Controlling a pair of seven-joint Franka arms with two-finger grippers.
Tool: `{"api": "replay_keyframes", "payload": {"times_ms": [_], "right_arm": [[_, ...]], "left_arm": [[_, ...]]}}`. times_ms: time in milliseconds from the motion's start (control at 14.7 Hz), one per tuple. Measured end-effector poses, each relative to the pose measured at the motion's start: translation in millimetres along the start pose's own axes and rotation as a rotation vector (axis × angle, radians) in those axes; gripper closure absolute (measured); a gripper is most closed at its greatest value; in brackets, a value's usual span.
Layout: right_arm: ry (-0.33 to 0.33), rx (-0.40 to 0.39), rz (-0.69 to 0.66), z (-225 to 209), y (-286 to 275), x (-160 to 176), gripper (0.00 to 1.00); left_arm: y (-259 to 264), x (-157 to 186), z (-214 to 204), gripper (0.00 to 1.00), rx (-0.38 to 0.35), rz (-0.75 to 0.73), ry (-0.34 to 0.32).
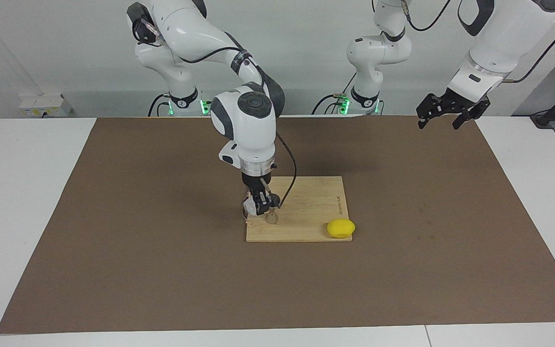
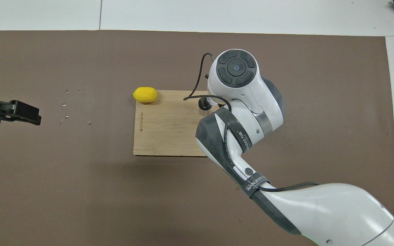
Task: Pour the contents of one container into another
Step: 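Tilt the glass cup with the right gripper into the steel cup, then carry the glass cup back and set it down with the right gripper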
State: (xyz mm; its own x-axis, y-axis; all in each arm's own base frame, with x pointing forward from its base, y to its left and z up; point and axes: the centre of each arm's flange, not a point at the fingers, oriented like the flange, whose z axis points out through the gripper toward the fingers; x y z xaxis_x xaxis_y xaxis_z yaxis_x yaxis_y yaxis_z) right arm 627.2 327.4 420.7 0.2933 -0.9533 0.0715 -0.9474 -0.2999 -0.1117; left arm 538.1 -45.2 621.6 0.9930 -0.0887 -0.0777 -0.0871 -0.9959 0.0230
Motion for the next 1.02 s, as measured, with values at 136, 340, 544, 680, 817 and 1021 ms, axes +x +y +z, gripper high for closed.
{"api": "replay_keyframes", "payload": {"times_ms": [136, 340, 544, 680, 817, 1021], "right_arm": [[0.001, 0.000, -0.003, -0.1, 0.1, -0.5, 0.49], [0.001, 0.002, -0.003, -0.9, -0.1, -0.4, 0.49], [-0.008, 0.012, 0.007, -9.7, -0.6, 2.6, 0.49], [-0.041, 0.011, 0.032, -16.2, -0.7, 6.9, 0.49], [-0.083, 0.001, 0.070, -17.6, -1.8, 16.1, 0.49], [-0.143, -0.017, 0.133, -15.3, -4.0, 34.9, 0.49]], "left_arm": [[0.0, 0.0, 0.0, 0.00, 0.000, 0.000, 0.000], [0.0, 0.0, 0.0, 0.00, 0.000, 0.000, 0.000], [0.0, 0.0, 0.0, 0.00, 0.000, 0.000, 0.000], [0.0, 0.0, 0.0, 0.00, 0.000, 0.000, 0.000], [0.0, 0.0, 0.0, 0.00, 0.000, 0.000, 0.000], [0.0, 0.0, 0.0, 0.00, 0.000, 0.000, 0.000]]}}
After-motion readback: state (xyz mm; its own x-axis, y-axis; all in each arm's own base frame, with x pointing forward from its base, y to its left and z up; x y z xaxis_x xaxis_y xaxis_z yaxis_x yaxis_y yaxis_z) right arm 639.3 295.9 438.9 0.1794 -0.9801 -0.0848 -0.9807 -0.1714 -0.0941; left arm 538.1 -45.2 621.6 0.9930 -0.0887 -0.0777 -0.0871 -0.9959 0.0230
